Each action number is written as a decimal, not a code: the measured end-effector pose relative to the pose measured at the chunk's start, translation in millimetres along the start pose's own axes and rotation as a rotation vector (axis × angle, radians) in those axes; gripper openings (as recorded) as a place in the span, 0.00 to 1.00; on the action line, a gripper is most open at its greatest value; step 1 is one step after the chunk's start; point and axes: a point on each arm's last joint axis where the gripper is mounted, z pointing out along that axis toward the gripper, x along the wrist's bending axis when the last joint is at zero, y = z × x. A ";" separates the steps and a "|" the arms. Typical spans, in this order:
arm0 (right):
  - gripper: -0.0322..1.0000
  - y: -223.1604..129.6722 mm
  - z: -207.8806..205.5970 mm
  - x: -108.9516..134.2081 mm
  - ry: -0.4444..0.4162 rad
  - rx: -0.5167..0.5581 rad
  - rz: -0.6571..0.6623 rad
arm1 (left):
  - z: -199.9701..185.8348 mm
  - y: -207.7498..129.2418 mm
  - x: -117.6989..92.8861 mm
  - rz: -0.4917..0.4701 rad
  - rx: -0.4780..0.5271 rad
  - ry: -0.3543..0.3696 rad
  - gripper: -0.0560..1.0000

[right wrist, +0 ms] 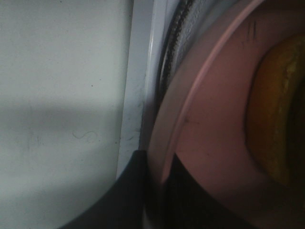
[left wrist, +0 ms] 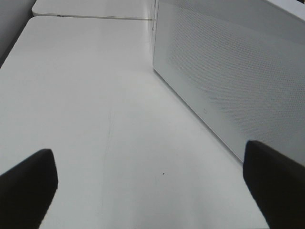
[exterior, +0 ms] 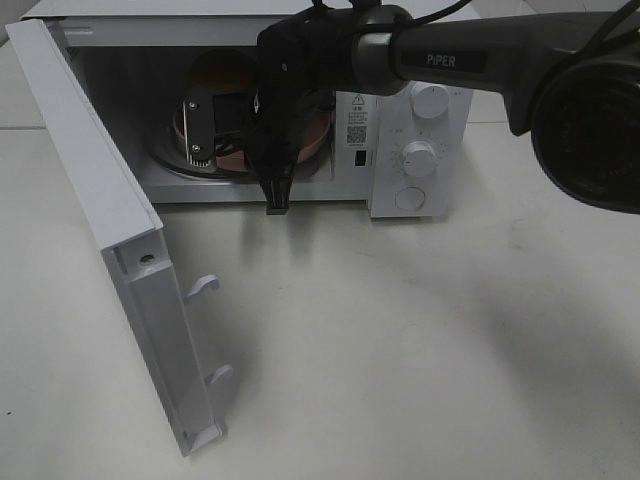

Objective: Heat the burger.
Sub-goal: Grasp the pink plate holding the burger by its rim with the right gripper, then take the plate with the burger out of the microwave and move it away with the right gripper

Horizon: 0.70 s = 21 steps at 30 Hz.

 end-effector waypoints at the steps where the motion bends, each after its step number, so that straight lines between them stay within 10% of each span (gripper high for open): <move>1: 0.12 1.0 -1.0 0.6 0.006 -0.001 0.003 | 0.0 0.0 0.0 0.000 0.000 0.000 0.98; 21: 0.12 16.1 -21.1 18.8 0.061 -0.010 -0.134 | 0.0 0.0 0.0 0.000 0.000 0.000 0.98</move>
